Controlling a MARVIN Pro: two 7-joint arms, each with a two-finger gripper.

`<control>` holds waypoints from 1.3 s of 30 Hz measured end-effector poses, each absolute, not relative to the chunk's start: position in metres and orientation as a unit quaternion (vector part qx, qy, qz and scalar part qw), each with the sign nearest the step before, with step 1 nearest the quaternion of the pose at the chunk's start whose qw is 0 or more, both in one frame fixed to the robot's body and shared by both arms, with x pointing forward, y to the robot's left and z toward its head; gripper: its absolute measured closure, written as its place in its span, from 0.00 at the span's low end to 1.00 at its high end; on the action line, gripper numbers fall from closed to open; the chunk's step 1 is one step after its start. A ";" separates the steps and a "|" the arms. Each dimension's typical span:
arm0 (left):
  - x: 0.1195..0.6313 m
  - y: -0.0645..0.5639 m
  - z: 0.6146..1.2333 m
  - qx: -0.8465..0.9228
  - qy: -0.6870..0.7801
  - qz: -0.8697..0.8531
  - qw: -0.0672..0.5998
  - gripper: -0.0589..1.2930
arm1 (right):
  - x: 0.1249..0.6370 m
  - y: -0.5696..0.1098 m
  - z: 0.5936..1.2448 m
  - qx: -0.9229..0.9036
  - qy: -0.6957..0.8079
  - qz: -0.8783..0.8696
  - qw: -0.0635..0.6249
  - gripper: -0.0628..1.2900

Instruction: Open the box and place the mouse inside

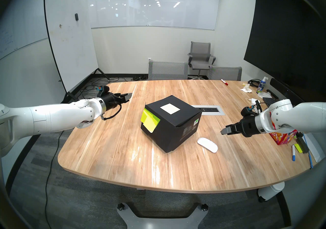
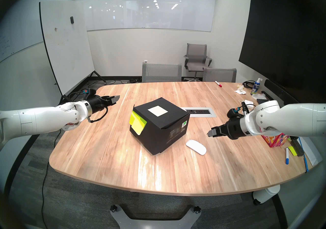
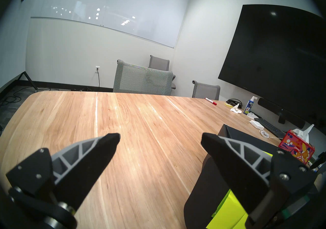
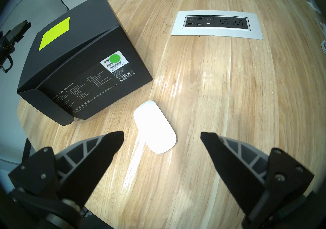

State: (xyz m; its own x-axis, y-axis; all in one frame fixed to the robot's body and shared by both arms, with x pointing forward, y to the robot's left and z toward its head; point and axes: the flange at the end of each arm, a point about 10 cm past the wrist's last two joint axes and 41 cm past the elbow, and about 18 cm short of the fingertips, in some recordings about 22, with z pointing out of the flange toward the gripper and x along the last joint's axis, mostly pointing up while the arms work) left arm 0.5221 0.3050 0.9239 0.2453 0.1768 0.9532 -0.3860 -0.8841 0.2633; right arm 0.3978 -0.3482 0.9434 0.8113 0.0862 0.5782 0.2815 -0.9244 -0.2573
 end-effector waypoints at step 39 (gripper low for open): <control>0.528 0.309 0.920 0.769 -0.069 0.593 0.229 0.02 | 0.398 -0.348 0.943 -0.937 -0.098 -0.291 0.168 0.07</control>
State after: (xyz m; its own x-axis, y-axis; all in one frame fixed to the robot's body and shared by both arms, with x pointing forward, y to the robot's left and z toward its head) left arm 0.5277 0.3087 0.9198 0.2880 0.1647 0.9434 -0.3784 -0.8854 0.2701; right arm 0.3977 -0.3483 0.9432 0.8117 0.0858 0.5777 0.2811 -0.9244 -0.2577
